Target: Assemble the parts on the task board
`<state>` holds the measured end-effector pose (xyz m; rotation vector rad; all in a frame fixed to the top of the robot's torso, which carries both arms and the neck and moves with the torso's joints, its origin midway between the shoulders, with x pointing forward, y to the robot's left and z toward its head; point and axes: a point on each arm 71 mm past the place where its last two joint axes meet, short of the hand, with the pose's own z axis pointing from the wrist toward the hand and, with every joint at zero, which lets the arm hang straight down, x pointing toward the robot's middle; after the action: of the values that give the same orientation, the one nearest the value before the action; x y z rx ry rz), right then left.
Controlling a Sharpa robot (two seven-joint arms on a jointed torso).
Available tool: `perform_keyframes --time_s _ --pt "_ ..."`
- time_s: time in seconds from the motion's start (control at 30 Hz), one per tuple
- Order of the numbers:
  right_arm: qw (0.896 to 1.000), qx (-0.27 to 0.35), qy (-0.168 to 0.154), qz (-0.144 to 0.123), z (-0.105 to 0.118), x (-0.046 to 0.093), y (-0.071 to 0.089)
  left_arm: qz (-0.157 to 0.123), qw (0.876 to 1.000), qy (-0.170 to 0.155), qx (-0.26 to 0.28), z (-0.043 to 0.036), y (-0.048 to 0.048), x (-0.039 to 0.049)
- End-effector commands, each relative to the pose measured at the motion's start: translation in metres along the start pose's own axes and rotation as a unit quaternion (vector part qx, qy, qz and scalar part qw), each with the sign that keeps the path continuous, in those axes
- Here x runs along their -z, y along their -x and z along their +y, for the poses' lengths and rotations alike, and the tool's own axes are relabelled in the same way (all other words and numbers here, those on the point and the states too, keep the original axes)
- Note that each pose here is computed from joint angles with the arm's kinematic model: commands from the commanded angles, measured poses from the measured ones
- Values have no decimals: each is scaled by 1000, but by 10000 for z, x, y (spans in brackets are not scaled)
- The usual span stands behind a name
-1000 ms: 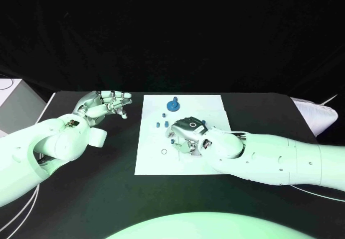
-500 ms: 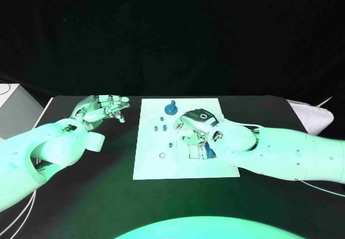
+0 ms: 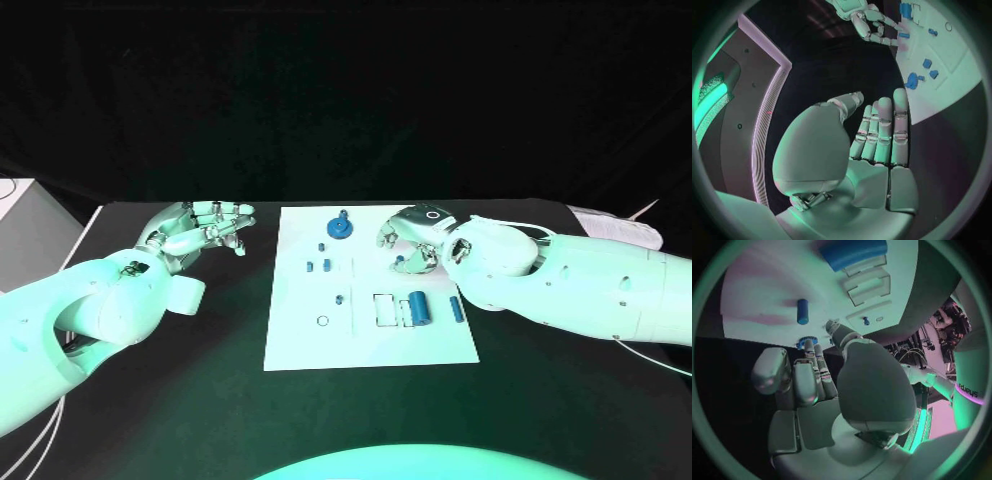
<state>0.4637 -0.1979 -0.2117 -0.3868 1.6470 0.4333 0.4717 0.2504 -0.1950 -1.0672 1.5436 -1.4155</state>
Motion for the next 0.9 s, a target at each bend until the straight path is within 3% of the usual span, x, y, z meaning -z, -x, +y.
perform_keyframes --time_s 0.03,0.3,0.9 --pt "999 12 6 43 -25 -3 -58 8 1000 -4 5 -8 -19 -4" --pt "997 26 -7 67 -91 -23 -99 7 1000 -3 5 -5 -15 -6" --pt "997 37 -23 57 -171 -77 -120 7 1000 -3 5 -5 -14 -5"
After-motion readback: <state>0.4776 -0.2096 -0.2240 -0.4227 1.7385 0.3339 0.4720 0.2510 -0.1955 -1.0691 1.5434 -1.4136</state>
